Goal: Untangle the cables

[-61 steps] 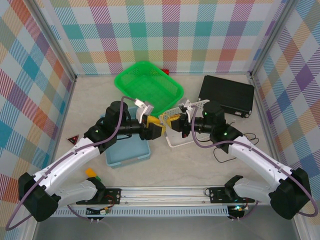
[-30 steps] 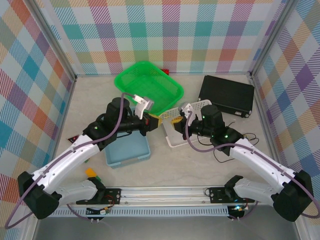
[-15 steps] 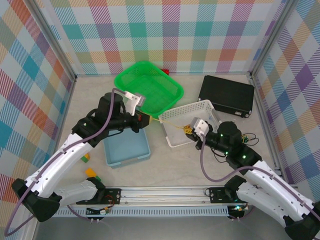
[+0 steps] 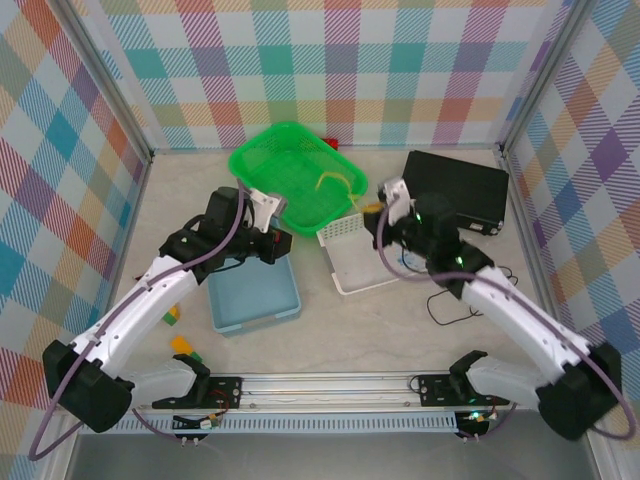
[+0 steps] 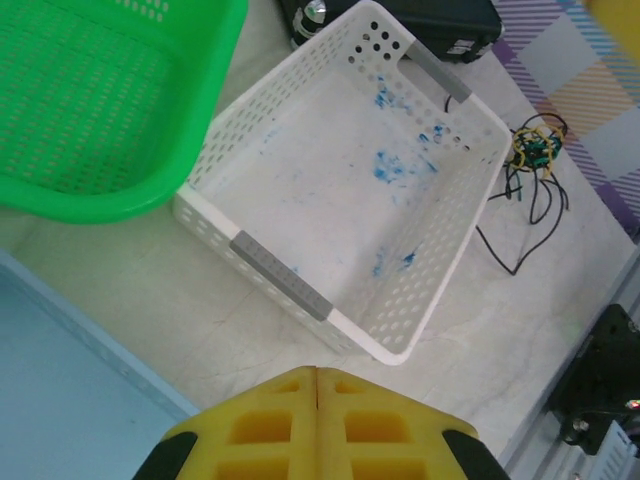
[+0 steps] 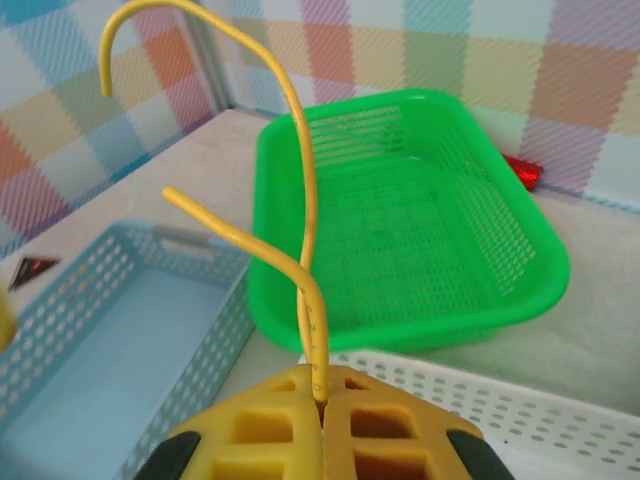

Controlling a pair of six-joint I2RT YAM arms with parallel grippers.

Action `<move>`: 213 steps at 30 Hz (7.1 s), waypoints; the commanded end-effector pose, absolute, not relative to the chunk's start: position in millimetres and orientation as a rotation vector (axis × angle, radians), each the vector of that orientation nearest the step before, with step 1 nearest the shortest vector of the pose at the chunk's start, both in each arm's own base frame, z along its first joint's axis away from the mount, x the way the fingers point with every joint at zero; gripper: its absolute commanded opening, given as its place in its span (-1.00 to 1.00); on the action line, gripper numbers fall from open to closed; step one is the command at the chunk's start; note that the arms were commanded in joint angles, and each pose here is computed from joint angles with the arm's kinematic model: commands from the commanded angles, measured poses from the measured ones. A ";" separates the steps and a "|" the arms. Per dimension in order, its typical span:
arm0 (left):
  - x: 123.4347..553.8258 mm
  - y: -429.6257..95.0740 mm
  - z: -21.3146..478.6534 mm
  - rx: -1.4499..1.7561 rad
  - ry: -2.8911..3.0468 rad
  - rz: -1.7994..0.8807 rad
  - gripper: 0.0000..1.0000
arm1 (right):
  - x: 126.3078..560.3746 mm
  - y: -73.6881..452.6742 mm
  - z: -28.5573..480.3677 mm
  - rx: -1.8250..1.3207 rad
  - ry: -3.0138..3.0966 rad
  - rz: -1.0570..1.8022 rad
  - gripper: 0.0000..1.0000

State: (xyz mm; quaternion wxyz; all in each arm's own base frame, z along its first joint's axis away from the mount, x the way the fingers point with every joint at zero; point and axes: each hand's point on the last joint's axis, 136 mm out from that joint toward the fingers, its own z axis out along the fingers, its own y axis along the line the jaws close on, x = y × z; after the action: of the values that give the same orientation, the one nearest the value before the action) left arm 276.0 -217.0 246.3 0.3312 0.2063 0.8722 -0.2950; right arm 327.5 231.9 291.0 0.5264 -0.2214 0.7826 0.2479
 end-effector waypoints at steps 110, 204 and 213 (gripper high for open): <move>270.1 -309.8 208.9 0.841 2.253 -1.417 0.51 | 265.3 -74.7 102.1 0.097 2.730 -0.005 0.03; 283.8 -408.6 349.8 0.441 2.162 -1.127 0.65 | 236.4 101.5 329.1 -0.745 1.682 0.636 -1.00; 263.2 -399.8 362.8 0.382 2.206 -1.173 0.66 | 216.9 120.7 334.5 -0.847 1.603 0.709 -1.00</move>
State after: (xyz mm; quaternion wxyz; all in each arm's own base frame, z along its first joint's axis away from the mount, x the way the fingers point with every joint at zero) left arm 278.7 -398.3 358.2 0.3227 0.1497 0.8259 -0.4375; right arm 229.3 107.8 324.5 0.5479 -0.3142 0.7209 0.2852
